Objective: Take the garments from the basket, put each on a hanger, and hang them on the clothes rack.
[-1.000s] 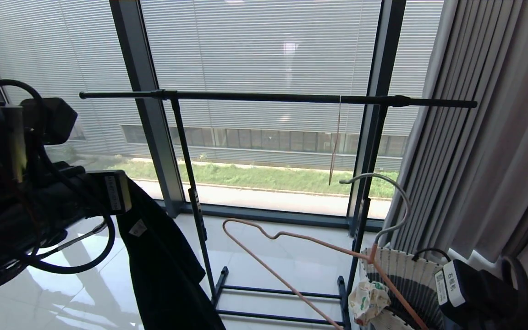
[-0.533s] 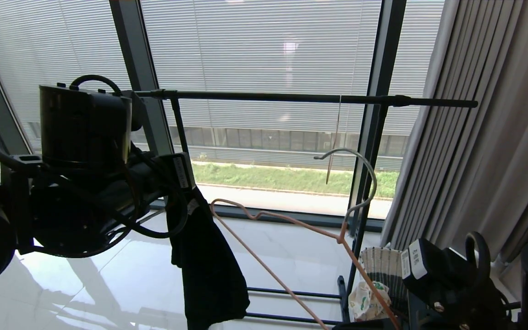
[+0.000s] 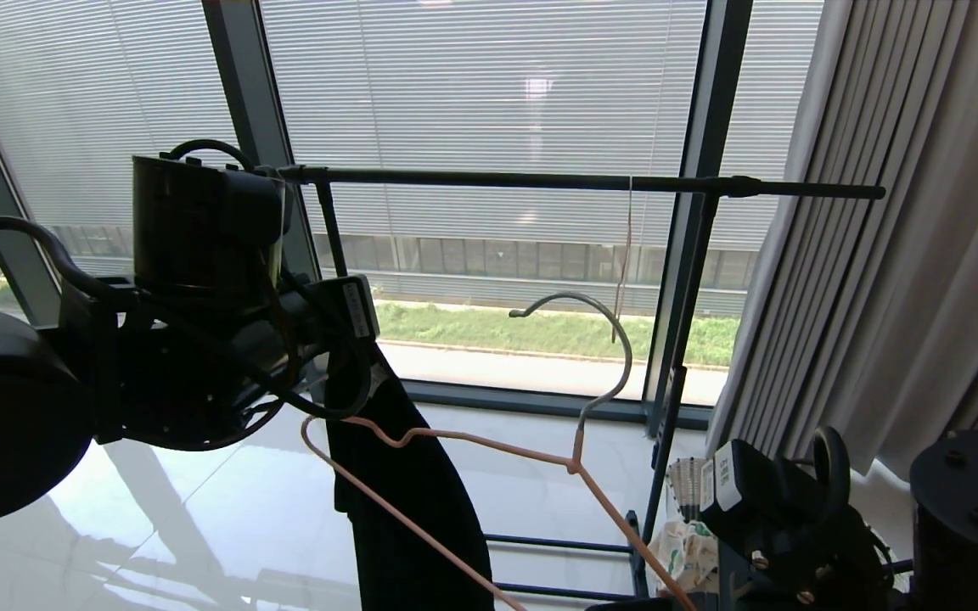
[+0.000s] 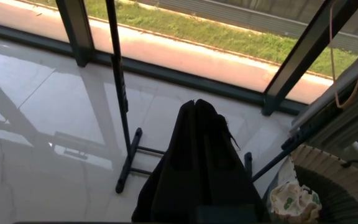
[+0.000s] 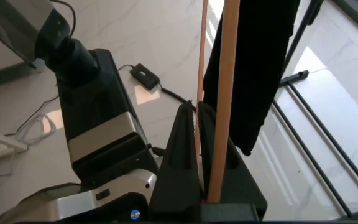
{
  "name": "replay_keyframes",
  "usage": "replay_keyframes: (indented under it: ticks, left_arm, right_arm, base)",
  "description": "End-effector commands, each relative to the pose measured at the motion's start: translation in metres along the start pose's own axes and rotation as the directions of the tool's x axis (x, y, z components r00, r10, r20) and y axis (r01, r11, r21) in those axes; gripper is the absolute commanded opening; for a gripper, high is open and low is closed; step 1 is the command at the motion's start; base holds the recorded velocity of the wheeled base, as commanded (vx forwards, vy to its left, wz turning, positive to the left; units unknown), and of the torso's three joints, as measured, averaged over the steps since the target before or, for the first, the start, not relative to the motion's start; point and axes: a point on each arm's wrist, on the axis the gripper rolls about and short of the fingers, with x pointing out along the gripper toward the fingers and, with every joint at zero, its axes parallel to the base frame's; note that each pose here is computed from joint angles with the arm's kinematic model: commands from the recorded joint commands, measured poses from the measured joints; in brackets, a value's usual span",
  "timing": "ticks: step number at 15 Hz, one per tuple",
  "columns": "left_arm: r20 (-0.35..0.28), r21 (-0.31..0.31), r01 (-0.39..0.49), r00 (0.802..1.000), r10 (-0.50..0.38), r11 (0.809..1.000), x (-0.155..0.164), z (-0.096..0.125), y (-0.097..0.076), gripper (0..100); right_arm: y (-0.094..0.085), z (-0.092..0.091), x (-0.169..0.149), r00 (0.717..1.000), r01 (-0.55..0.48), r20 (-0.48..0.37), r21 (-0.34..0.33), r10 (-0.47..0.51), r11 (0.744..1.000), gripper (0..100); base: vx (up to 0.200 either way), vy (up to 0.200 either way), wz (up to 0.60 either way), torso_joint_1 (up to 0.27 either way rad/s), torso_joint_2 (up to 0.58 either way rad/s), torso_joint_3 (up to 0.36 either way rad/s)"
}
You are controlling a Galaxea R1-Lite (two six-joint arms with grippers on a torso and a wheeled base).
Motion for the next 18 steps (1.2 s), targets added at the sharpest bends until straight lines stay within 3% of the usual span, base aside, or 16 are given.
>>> replay_keyframes:
  ticks: [1,5,13,18]
  left_arm:
    - [0.0,-0.001,-0.004,1.0,0.004,1.0,0.001,0.0,0.0,0]
    - [0.009,-0.008,-0.033,0.999,0.033,0.999,0.002,0.002,0.006,0]
    - [-0.005,0.017,0.001,1.0,-0.001,1.0,-0.006,-0.003,0.002,0]
    - [-0.028,0.144,0.016,1.0,-0.012,0.989,-0.014,-0.012,0.007,0]
  right_arm:
    - [-0.004,-0.003,0.002,1.0,0.017,-0.007,0.006,-0.017,1.0,0]
    - [-0.015,-0.001,-0.001,0.998,0.06,0.019,0.023,-0.06,0.998,0]
    - [-0.015,0.009,0.001,0.997,0.058,0.049,0.021,-0.059,0.998,0]
    - [-0.02,0.007,0.004,0.997,0.073,0.038,0.029,-0.074,0.997,0]
  base:
    - [0.0,0.0,0.0,0.0,0.0,0.0]
    - [0.0,0.0,0.0,0.0,0.0,0.0]
    - [0.0,0.0,0.0,0.0,0.0,0.0]
    - [0.0,0.0,0.0,0.0,0.0,0.0]
